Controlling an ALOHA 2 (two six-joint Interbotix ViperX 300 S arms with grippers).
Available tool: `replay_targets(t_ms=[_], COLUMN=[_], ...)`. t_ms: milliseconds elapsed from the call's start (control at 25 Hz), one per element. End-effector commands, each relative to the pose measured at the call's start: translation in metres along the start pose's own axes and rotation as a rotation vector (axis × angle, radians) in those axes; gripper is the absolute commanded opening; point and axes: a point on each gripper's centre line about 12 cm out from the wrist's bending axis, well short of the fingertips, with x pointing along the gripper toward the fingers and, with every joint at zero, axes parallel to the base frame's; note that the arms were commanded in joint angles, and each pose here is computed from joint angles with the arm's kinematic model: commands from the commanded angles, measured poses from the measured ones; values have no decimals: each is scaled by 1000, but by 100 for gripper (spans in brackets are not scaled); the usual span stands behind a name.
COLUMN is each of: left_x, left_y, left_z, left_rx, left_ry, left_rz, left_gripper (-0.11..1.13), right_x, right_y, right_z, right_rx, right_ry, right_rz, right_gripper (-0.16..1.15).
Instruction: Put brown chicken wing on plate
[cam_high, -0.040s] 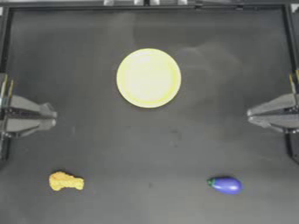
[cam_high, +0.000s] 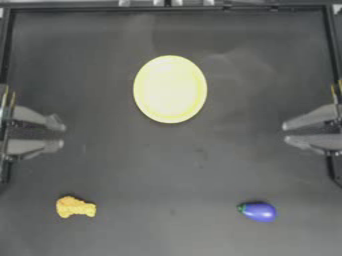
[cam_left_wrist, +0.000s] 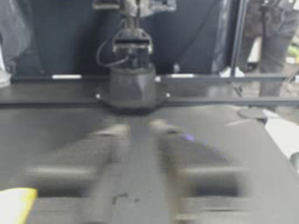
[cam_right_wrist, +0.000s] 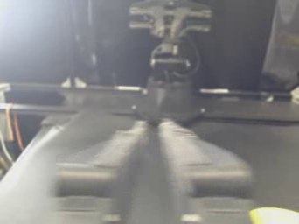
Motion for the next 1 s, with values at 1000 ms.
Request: replay_targets(t_ms=[1000], left_x=[18], left_y=[-12], left_z=[-21], left_rx=[-106], left_ry=[830], left_rz=[1], left_gripper=[102], right_x=[-3], right_y=[-1], right_z=[8], right_rx=[43], right_ry=[21], right_rz=[-10], right_gripper=[100])
